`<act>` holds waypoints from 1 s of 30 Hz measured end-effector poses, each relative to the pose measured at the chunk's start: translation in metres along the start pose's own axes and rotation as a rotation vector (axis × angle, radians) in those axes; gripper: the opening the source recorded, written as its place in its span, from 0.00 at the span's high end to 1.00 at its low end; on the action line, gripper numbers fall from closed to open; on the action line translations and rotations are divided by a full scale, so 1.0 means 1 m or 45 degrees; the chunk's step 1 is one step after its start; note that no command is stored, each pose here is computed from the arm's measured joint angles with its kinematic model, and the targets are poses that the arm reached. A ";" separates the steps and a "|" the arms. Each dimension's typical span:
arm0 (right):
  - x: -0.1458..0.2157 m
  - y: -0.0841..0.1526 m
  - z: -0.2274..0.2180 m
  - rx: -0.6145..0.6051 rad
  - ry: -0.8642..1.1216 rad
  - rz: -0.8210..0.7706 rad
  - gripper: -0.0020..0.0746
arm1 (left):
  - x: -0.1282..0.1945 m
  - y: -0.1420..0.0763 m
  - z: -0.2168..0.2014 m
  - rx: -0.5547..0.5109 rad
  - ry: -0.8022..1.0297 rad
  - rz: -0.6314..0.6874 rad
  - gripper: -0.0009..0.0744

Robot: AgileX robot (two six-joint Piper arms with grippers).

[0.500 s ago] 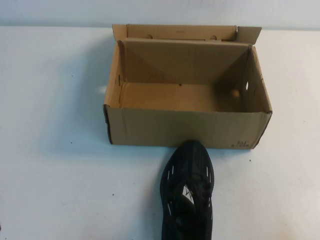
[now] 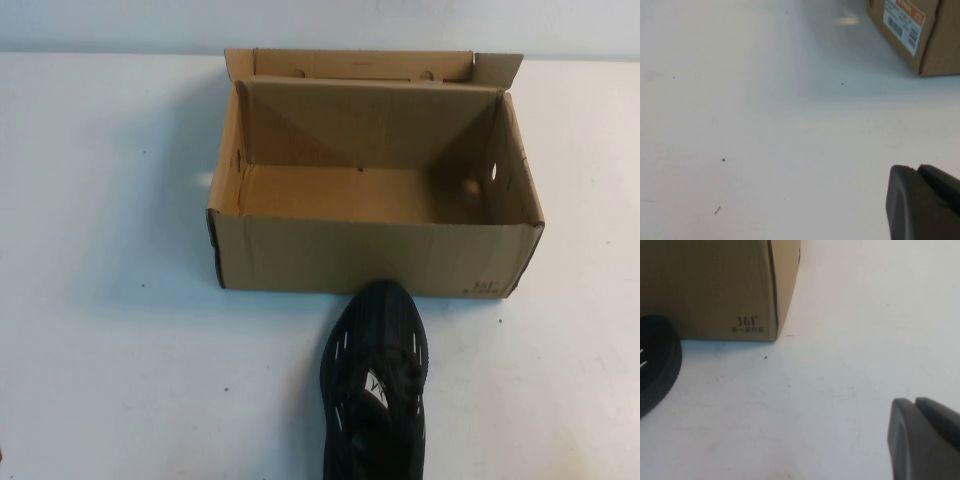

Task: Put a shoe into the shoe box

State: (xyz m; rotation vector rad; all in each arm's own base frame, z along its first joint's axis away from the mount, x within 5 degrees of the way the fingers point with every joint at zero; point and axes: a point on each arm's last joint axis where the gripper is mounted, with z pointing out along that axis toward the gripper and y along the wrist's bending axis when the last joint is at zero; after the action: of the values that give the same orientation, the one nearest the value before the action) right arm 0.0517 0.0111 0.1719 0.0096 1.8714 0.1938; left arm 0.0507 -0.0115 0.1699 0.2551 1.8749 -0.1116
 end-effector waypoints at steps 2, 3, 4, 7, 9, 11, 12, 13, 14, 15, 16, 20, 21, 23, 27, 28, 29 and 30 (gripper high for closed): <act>-0.001 0.000 0.000 0.001 -0.008 0.000 0.99 | 0.000 0.000 0.000 0.000 0.000 0.001 0.99; -0.001 0.000 0.000 0.002 -0.013 0.000 0.99 | 0.000 0.000 0.000 0.000 0.000 0.001 0.99; -0.001 0.000 0.000 0.003 -0.020 0.000 0.99 | 0.000 0.000 0.000 0.000 0.000 0.001 0.99; -0.002 0.000 0.000 0.006 -0.035 0.000 0.99 | 0.000 0.000 0.000 0.000 -0.002 0.001 0.99; -0.003 0.000 0.000 0.007 -0.040 0.000 0.99 | 0.000 0.000 0.000 0.000 -0.002 0.001 0.99; -0.003 -0.001 0.000 0.007 -0.043 0.000 0.99 | 0.000 0.000 0.000 0.000 -0.002 0.001 0.99; -0.003 -0.001 0.000 0.007 -0.045 0.000 0.99 | 0.000 0.000 0.000 0.000 -0.002 0.001 0.99; -0.003 -0.001 0.000 0.008 -0.046 0.000 0.99 | 0.000 0.000 0.000 0.000 -0.005 0.001 0.99; -0.003 -0.001 0.000 0.008 -0.048 0.000 0.99 | -0.001 0.000 0.000 -0.001 -0.008 0.001 0.99; -0.004 -0.001 0.000 0.008 -0.052 0.000 0.99 | -0.001 0.000 0.000 -0.001 -0.014 0.001 0.99; -0.004 -0.001 0.000 0.008 -0.051 0.000 0.99 | -0.001 0.000 0.000 -0.002 -0.021 0.001 0.99; -0.004 -0.001 0.000 0.009 -0.052 0.000 0.99 | -0.003 0.000 0.000 -0.004 -0.047 0.001 0.99; -0.004 -0.001 0.000 0.009 -0.054 0.000 0.99 | -0.004 0.000 0.000 -0.004 -0.050 0.001 0.99; -0.004 -0.001 0.000 0.010 -0.059 0.000 0.99 | -0.004 0.000 0.000 -0.004 -0.056 0.001 0.99; -0.006 -0.001 0.000 0.014 -0.090 0.002 0.99 | -0.006 0.000 0.000 -0.006 -0.080 0.001 0.99; -0.008 -0.001 0.000 0.017 -0.106 0.002 0.99 | -0.006 0.000 0.000 -0.007 -0.089 0.001 0.99; -0.009 -0.001 0.000 0.020 -0.127 0.002 0.99 | -0.007 0.001 0.000 -0.008 -0.104 0.001 0.99; -0.010 -0.002 -0.001 0.022 -0.146 0.004 0.99 | -0.008 0.001 0.000 -0.009 -0.118 0.001 0.99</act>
State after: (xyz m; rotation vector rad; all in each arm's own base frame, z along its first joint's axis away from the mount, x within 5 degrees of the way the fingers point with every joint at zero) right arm 0.0545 0.0083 0.1816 0.0353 1.7592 0.1757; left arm 0.0530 -0.0118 0.1780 0.2416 1.7830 -0.1143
